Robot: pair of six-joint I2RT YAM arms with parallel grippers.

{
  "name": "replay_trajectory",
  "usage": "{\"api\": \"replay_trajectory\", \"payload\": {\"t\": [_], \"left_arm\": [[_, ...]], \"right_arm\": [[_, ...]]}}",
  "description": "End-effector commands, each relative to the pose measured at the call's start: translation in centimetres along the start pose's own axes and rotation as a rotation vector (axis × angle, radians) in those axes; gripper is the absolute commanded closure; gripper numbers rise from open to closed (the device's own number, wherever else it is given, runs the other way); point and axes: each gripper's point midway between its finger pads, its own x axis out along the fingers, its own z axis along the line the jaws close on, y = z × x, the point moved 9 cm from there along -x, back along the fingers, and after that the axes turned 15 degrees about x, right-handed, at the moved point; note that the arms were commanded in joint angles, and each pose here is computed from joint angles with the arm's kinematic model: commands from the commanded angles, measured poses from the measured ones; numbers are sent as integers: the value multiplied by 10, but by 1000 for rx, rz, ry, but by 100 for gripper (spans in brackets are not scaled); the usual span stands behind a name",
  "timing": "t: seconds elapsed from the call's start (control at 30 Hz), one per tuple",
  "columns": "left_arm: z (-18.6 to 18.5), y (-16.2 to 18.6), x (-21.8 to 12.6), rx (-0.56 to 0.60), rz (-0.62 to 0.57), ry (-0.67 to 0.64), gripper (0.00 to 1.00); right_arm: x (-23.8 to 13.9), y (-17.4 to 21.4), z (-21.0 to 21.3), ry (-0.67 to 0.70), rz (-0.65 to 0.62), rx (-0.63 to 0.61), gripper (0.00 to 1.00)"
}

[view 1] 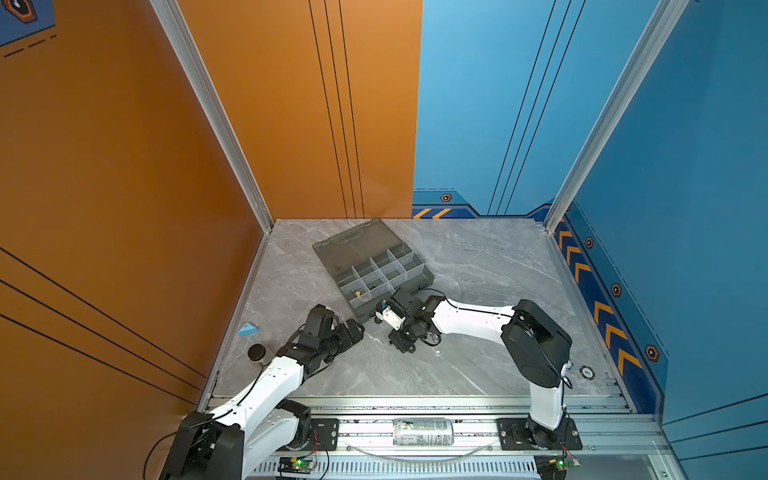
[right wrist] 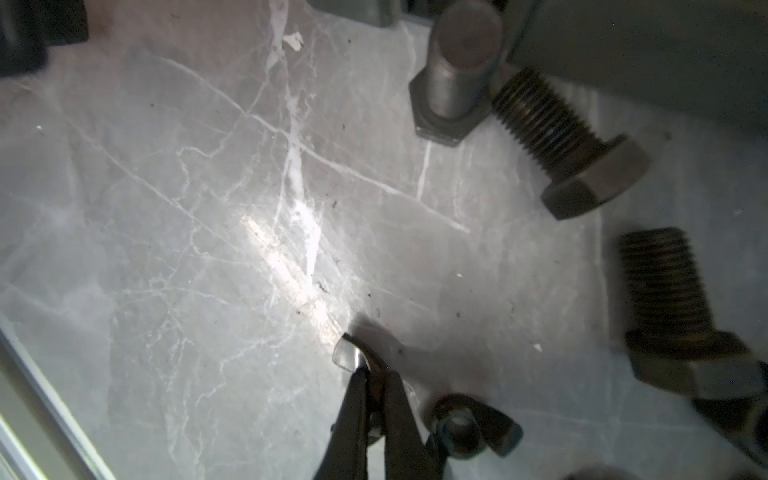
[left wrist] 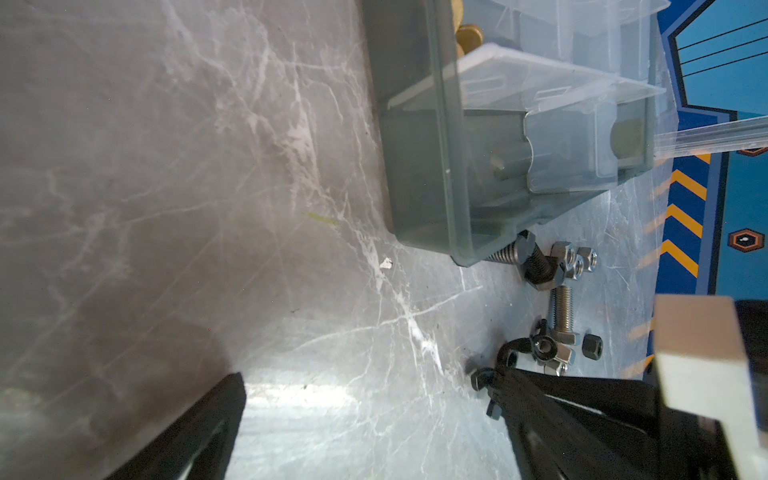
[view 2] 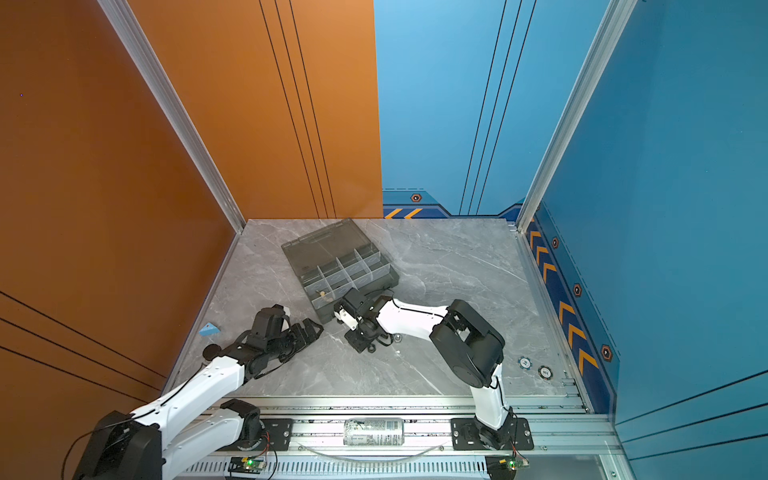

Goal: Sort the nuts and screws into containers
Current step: 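Lift the black wing nut and carry it over the box with the right gripper, then open the right gripper to drop the wing nut into a compartment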

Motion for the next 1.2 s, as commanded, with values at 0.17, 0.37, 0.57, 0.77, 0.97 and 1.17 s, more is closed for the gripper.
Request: {"api": "replay_trajectory", "payload": {"t": [0.17, 0.37, 0.57, 0.77, 0.97, 1.17], "left_arm": [[2, 1, -1, -4, 2, 15, 2], [2, 0, -2, -6, -2, 17, 2], [1, -1, -3, -4, -6, 19, 2], [-1, -3, -4, -5, -18, 45, 2], [-5, -4, -3, -1, -20, 84, 2], [-8, -6, -1, -6, -29, 125, 2]], "right_arm": [[-57, -60, 6, -166, -162, -11, 100], [-75, -109, -3, -187, -269, 1, 100], [-65, -154, -18, -123, -337, 26, 100], [-42, -177, -33, -44, -358, 81, 100], [-20, -181, -45, 0, -343, 101, 100], [-11, -177, -50, 24, -315, 98, 100]]}}
